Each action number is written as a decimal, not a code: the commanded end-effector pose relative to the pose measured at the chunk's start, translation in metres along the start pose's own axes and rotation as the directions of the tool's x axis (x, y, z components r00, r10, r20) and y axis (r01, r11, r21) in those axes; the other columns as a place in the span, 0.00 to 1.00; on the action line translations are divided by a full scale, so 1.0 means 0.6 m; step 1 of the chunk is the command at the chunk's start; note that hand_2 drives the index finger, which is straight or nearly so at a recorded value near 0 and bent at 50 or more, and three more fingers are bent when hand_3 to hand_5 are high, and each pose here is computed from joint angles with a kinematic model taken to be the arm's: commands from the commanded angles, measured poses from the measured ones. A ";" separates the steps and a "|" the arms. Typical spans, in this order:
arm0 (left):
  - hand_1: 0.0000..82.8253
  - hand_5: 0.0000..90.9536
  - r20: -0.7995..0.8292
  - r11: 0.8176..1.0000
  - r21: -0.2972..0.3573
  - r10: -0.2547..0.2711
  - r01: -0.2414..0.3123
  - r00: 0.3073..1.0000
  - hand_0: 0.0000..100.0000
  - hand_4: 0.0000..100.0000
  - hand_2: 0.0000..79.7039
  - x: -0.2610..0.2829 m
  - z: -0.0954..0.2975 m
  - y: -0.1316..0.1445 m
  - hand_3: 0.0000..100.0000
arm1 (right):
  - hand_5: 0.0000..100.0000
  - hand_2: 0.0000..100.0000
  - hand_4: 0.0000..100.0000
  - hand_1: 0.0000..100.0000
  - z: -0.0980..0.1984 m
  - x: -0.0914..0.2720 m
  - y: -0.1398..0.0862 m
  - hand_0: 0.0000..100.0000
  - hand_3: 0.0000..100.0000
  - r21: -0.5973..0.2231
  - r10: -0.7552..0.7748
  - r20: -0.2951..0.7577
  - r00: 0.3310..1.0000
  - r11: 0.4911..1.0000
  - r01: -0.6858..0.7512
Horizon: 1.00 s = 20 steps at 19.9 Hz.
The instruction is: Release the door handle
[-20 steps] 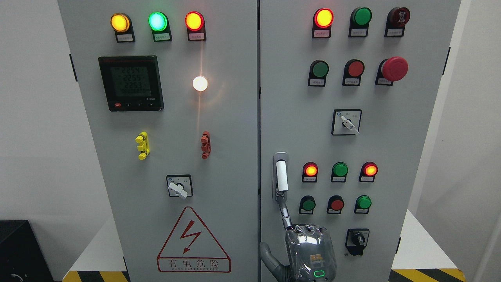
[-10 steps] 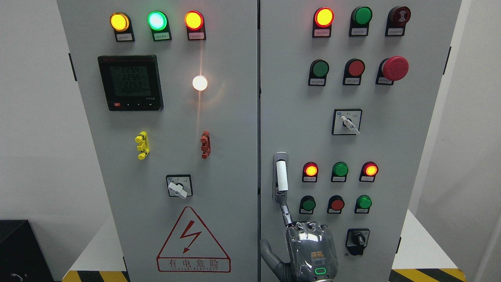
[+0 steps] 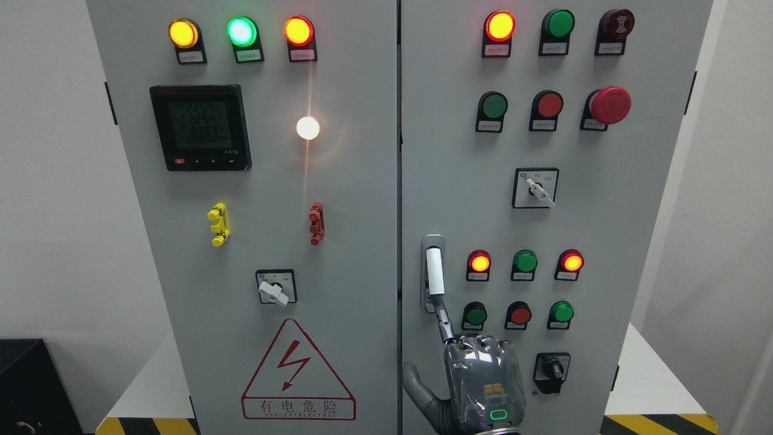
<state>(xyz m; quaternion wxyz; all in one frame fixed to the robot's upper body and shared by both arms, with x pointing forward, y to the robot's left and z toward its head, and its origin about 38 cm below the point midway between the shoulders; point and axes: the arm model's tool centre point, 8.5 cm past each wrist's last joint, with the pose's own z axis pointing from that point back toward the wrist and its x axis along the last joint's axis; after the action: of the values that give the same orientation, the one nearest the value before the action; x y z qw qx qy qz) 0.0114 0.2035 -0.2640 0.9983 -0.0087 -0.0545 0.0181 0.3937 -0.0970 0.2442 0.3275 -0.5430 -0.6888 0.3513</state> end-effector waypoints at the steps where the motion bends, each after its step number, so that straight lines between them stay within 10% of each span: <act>1: 0.67 0.00 -0.002 1.000 0.004 -0.002 0.002 1.000 0.12 0.00 0.00 0.013 0.000 0.002 0.00 | 1.00 0.09 1.00 0.24 0.001 0.001 -0.019 0.35 1.00 -0.030 -0.012 0.002 1.000 0.999 0.012; 14: 0.67 0.00 -0.003 1.000 0.004 -0.003 0.003 1.000 0.12 0.00 0.00 0.011 0.000 0.002 0.00 | 1.00 0.49 1.00 0.26 0.017 -0.003 -0.038 0.53 1.00 -0.045 -0.057 0.012 0.998 0.997 0.057; 20: 0.67 0.00 -0.003 1.000 0.004 -0.003 0.003 1.000 0.12 0.00 0.00 0.011 0.000 0.002 0.00 | 1.00 0.72 0.99 0.20 0.018 -0.005 -0.048 0.46 1.00 -0.028 -0.059 0.013 0.998 0.998 0.059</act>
<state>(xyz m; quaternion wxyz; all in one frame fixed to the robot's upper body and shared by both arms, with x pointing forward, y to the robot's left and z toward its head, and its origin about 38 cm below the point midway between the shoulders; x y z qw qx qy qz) 0.0114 0.2035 -0.2640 0.9983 -0.0087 -0.0545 0.0182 0.3776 -0.1012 0.2511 0.3313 -0.5236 -0.7036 0.3479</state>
